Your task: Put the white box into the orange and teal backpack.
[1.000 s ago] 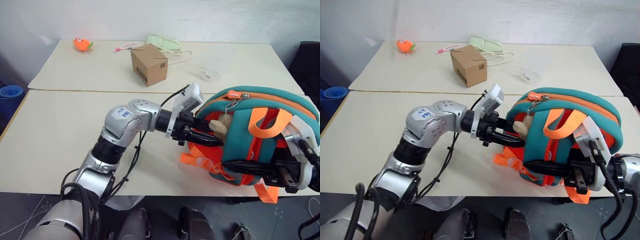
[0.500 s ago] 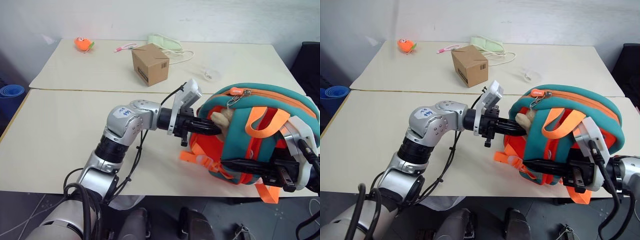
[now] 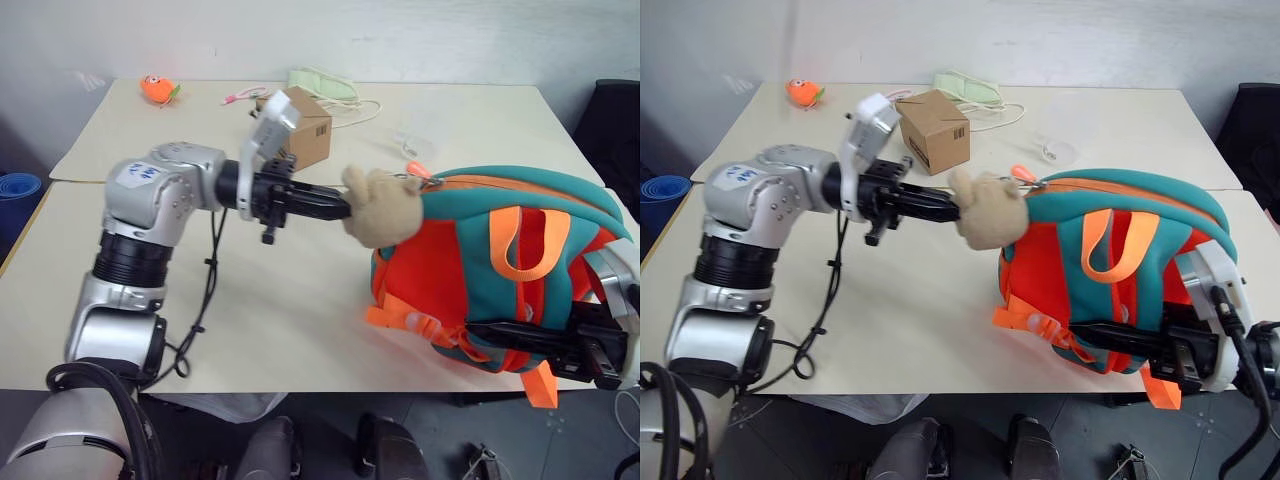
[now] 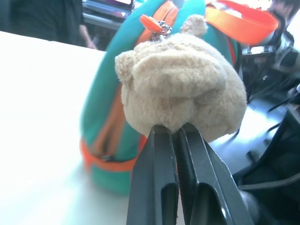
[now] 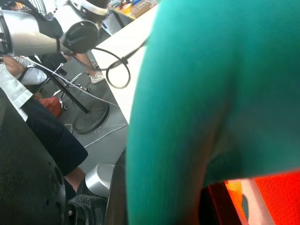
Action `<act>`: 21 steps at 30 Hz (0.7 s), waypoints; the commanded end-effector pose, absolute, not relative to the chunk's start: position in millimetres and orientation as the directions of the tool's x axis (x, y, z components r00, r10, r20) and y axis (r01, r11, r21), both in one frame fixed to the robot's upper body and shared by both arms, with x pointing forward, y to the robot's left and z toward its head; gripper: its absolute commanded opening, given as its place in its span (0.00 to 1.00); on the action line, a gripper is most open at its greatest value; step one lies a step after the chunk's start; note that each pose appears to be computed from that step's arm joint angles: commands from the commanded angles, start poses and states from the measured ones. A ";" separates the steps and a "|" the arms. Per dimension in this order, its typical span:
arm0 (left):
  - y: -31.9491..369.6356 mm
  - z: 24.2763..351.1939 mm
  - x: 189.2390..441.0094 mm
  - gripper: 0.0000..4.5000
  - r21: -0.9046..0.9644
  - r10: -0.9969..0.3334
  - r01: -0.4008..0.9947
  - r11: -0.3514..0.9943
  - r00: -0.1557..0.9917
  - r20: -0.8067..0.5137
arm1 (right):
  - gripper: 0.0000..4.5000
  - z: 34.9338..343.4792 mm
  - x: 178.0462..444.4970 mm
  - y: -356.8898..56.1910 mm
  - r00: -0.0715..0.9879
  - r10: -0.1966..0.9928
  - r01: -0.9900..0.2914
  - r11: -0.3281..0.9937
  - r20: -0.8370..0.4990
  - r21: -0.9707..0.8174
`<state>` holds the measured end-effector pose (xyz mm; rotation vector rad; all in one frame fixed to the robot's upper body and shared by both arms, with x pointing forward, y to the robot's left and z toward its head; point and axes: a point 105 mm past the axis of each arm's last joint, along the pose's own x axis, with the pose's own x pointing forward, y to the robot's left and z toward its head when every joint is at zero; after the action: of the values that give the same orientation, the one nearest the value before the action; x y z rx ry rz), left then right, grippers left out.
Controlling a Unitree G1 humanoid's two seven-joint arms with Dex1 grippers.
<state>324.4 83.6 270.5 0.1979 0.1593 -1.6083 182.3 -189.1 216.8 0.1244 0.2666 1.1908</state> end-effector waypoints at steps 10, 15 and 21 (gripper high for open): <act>69.2 172.8 353.2 0.00 0.417 -0.843 0.905 -0.081 0.161 -0.513 | 0.00 219.2 190.8 -214.7 0.396 0.914 -0.891 0.406 -0.089 0.204; 19.8 139.3 334.3 0.00 0.448 -0.861 0.883 -0.141 0.114 -0.496 | 0.00 218.9 206.4 -216.5 0.448 0.892 -0.879 0.452 -0.059 0.151; 37.1 141.1 341.4 0.00 0.377 -0.868 0.926 -0.031 0.162 -0.469 | 0.00 210.9 222.4 -217.2 0.519 0.851 -0.847 0.525 -0.081 0.083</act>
<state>341.9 31.7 133.8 0.7127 0.1180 -1.4512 221.5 -215.4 205.5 0.0591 0.1499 1.0304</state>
